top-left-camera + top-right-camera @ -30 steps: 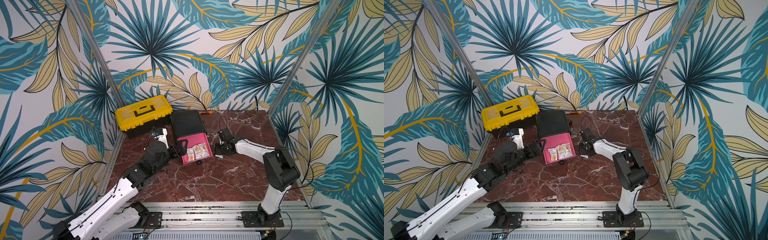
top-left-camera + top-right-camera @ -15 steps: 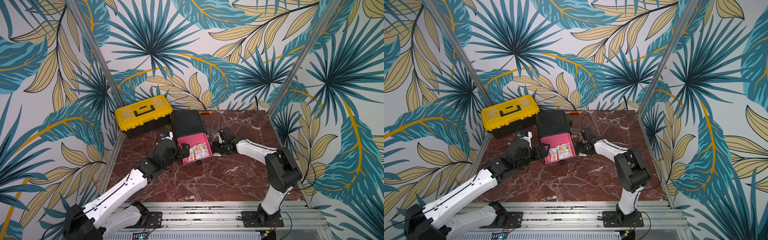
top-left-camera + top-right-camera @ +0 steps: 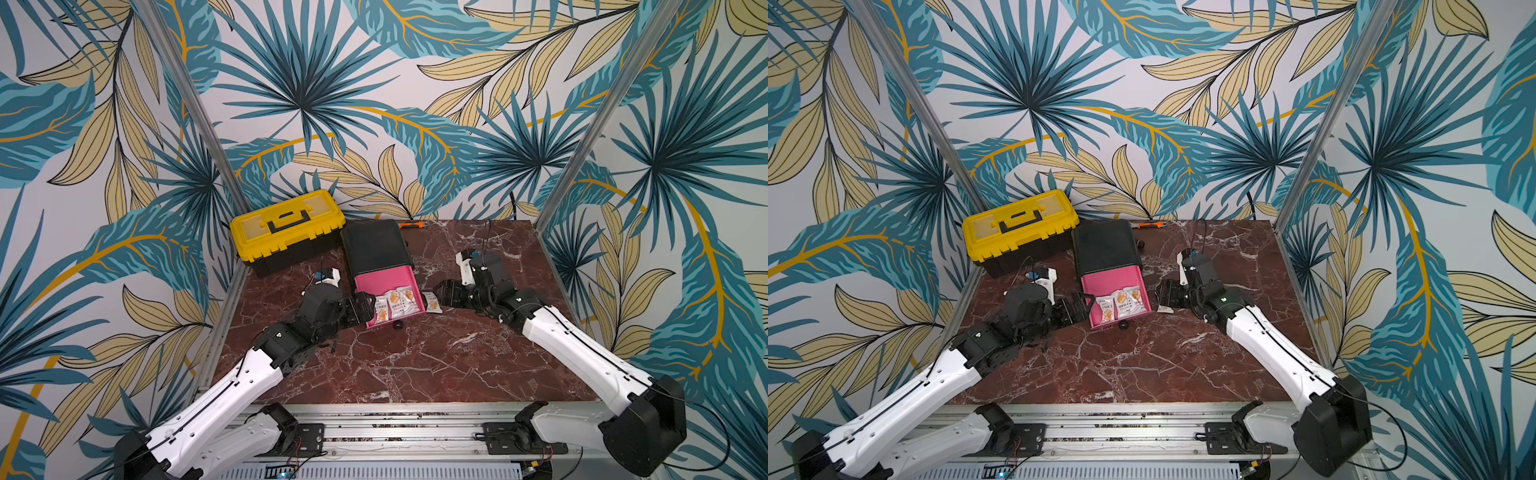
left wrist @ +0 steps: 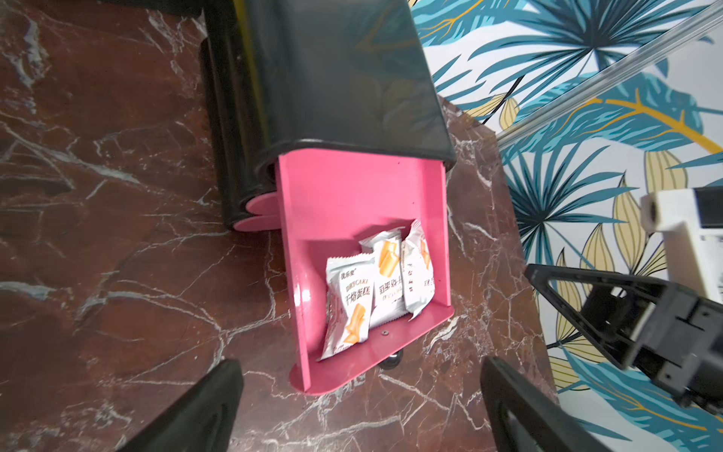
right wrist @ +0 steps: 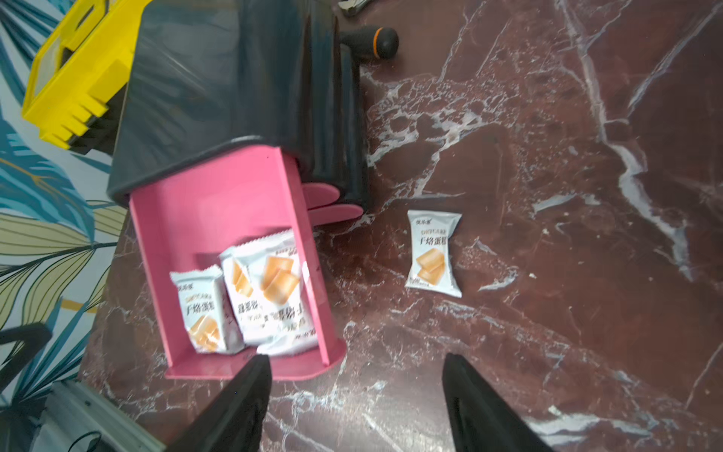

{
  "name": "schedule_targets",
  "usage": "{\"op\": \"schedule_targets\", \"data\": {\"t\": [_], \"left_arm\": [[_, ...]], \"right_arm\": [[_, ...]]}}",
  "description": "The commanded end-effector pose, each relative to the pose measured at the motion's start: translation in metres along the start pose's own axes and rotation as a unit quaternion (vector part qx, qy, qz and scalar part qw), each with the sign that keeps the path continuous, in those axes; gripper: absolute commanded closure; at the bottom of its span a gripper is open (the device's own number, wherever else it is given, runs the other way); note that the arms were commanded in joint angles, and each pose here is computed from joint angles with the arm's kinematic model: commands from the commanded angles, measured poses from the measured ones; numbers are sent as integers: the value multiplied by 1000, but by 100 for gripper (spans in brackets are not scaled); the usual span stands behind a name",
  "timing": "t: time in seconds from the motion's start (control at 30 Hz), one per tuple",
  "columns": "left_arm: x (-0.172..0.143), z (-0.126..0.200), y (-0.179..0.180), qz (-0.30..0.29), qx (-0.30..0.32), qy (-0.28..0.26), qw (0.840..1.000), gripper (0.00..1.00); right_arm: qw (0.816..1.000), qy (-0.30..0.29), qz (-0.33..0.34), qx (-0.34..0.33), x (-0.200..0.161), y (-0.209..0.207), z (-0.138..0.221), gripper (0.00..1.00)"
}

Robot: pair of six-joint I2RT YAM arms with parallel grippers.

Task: Take the cookies out of the drawer
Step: Place the cookie at the center of the board, then pick up the cookie from the drawer.

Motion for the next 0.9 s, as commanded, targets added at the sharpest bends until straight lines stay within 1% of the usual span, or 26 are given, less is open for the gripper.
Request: {"op": "schedule_targets", "data": {"t": [0.0,0.13,0.2,0.23,0.33,0.4,0.47,0.57,0.63,0.7,0.77,0.87], "left_arm": [[8,16,-5,-14,-12,-16,1000,0],[11,19,-18,-40,-33,-16,999,0],[13,13,-17,-49,-25,-16,998,0],[12,8,-18,-49,-27,-5,998,0],[11,-6,-21,-29,-40,11,999,0],[11,-11,-22,-21,-64,5,998,0],[13,-15,-18,-1,-79,-5,997,0],[12,-20,-12,32,-104,14,994,0],[10,-22,-7,40,-104,24,993,0],[8,-22,-1,40,-91,27,995,0],[9,-20,6,41,-79,20,996,0],[15,-11,13,46,-77,-5,996,0]], "right_arm": [[1000,2,-15,20,-12,10,2,27],[999,-6,4,34,-15,24,7,27],[999,-11,12,44,-13,32,10,27],[999,-15,15,46,-11,36,12,27],[998,-25,19,51,-6,45,16,27],[998,-32,16,59,-4,52,15,28],[997,-30,12,68,-3,60,11,29],[997,-22,21,77,-2,76,5,29],[996,-16,32,78,-2,87,-2,29],[996,-7,39,75,-2,95,-11,29],[996,-1,46,71,-1,102,-18,29],[997,8,58,54,0,107,-29,30]]}}
Point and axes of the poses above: each gripper's point midway between its finger pads, its own z axis back along the fingers, its own y axis along the line the jaws close on, x = y × z, the point moved 2 cm from there along z, back along the fingers, and after that the axes turned 15 degrees about z, right-handed, at the moved point
